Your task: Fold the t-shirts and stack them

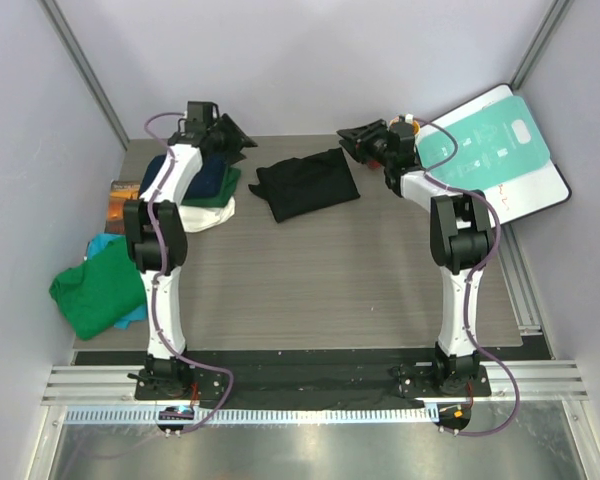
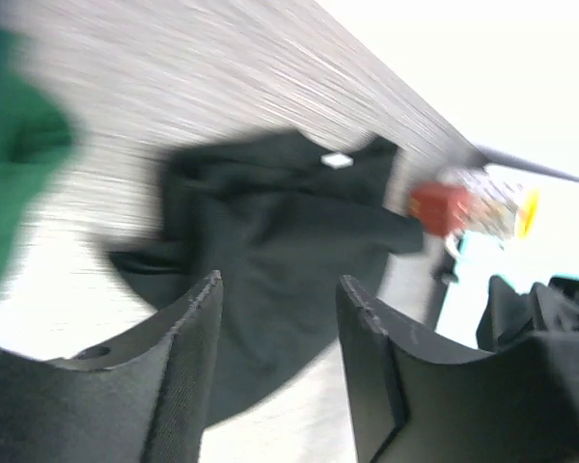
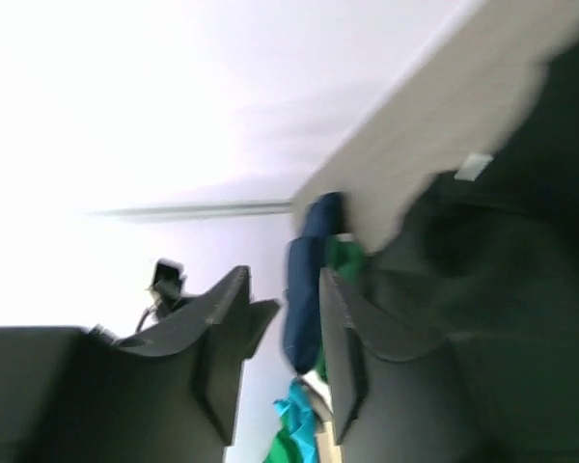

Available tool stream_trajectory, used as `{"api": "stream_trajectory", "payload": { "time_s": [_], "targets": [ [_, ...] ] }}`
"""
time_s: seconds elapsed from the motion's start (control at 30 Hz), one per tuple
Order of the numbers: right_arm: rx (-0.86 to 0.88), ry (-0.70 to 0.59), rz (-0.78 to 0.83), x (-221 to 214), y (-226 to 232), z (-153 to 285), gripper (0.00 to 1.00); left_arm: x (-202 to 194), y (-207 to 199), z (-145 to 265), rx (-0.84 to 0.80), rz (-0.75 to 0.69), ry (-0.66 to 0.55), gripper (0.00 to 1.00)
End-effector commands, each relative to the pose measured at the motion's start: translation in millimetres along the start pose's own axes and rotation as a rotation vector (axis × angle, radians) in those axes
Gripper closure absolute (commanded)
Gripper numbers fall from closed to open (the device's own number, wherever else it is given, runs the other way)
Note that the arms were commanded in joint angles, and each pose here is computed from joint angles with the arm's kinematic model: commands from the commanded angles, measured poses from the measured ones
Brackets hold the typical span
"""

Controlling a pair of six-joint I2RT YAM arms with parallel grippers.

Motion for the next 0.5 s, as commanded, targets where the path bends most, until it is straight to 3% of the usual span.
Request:
{"api": "stream_trajectory", "payload": {
  "time_s": [0.0,0.07,0.13,0.33,0.47],
  "targets": [
    [0.172,0.096,0.048,-17,46,7,0.64,-47,-51,-4,-0.162,-0.106,0.11,0.54],
    [0.18,0.152,0.05,-31,42,5,0.73,-72,-54,-18,-0.173,-0.111,0.181,0.58],
    [0.134,0.195,0.083,-43,30,4,0.81,-86,-52,-28,-0.16,-0.12,0.201,0.68],
    [-0.064,0.296,0.107,-66,-29,0,0.89,-137,-28,-56,-0.1,-0.149,0.297,0.87],
    [-0.144,0.311,0.139,-73,-57,-9,0.93,-147,-2,-76,-0.032,-0.166,0.295,0.98]
  ]
}}
Point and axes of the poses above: each gripper's point midway between its finger pads, its own z axis back along the fingers, its own y axis along the line the jaws close on, x = y × z, the point moved 3 cm from there along z, back along the fingers, and after that the axes turned 8 degrees about z, right-handed, at the moved point
